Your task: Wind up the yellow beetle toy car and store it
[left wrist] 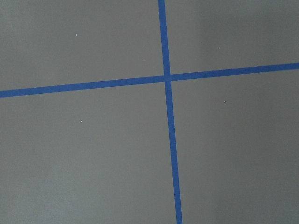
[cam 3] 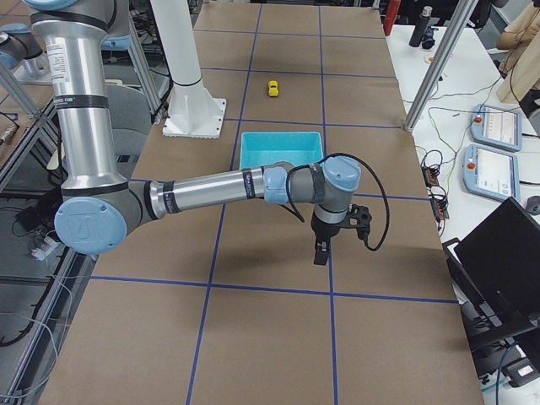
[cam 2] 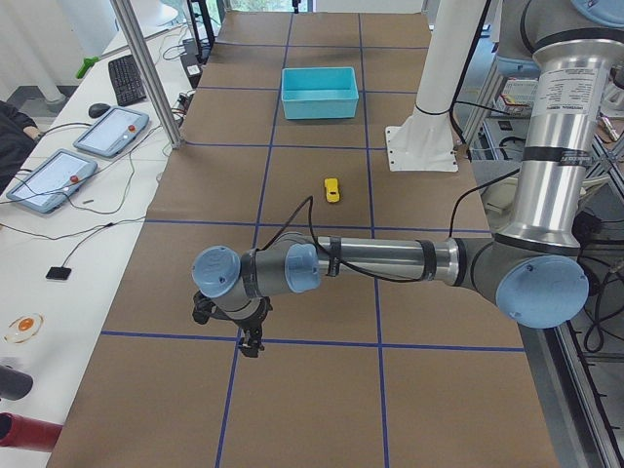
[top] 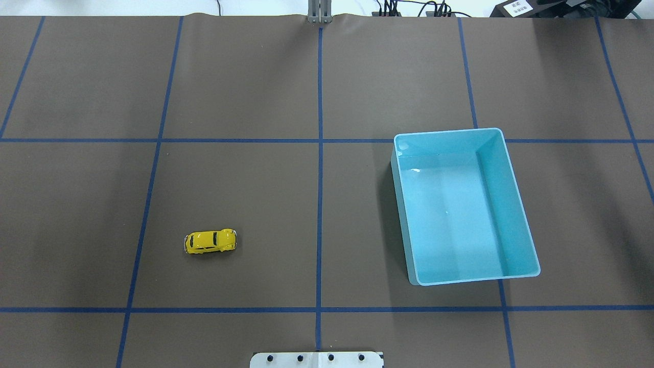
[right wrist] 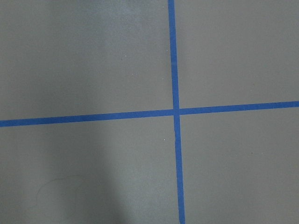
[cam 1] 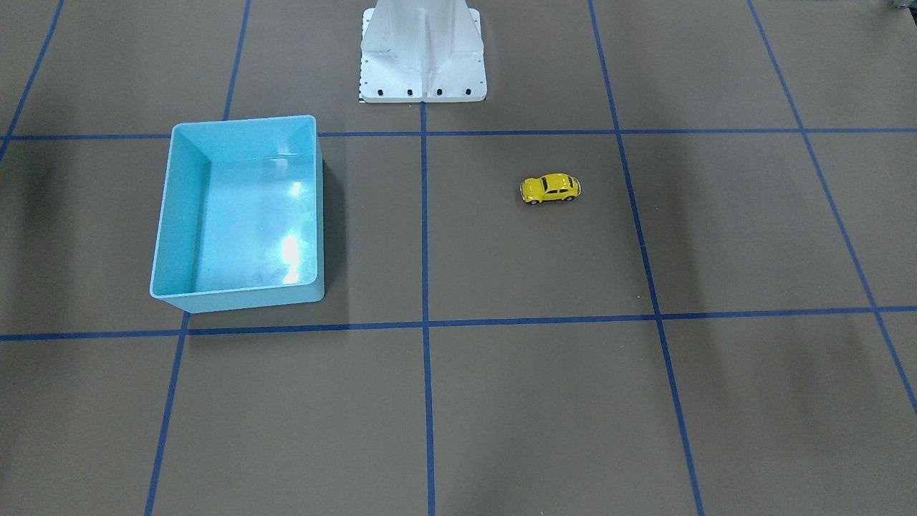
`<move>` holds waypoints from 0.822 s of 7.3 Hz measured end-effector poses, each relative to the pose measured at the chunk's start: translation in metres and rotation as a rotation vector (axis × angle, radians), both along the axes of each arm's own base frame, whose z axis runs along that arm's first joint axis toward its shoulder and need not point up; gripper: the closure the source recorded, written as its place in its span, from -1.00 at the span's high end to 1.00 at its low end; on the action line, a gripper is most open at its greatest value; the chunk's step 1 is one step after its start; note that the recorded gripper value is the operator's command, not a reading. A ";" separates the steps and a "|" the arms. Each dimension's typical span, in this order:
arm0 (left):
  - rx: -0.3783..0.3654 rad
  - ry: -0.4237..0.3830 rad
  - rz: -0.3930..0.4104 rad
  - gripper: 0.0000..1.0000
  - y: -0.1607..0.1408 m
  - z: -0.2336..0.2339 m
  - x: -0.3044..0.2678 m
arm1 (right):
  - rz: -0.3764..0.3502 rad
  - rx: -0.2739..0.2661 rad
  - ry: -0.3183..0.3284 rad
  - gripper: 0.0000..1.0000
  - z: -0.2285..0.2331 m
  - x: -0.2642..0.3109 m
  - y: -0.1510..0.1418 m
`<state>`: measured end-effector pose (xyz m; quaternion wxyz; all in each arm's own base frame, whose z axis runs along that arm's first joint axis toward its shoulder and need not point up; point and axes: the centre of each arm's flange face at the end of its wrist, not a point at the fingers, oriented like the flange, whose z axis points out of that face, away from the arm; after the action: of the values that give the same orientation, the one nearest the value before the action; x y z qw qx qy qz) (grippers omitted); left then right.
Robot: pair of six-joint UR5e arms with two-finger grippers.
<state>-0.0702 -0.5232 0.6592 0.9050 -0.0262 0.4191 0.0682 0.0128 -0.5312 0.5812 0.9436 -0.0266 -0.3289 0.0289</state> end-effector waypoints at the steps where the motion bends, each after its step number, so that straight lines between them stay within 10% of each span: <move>1: 0.004 0.000 0.000 1.00 0.000 0.000 0.000 | 0.001 -0.005 0.002 1.00 0.002 0.000 0.000; 6: 0.011 -0.002 -0.004 1.00 -0.002 -0.002 0.000 | 0.008 -0.015 -0.004 1.00 0.004 0.000 0.001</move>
<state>-0.0704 -0.5251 0.6575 0.9057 -0.0207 0.4178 0.0688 0.0125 -0.5303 0.5848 0.9426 -0.0324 -0.3304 0.0349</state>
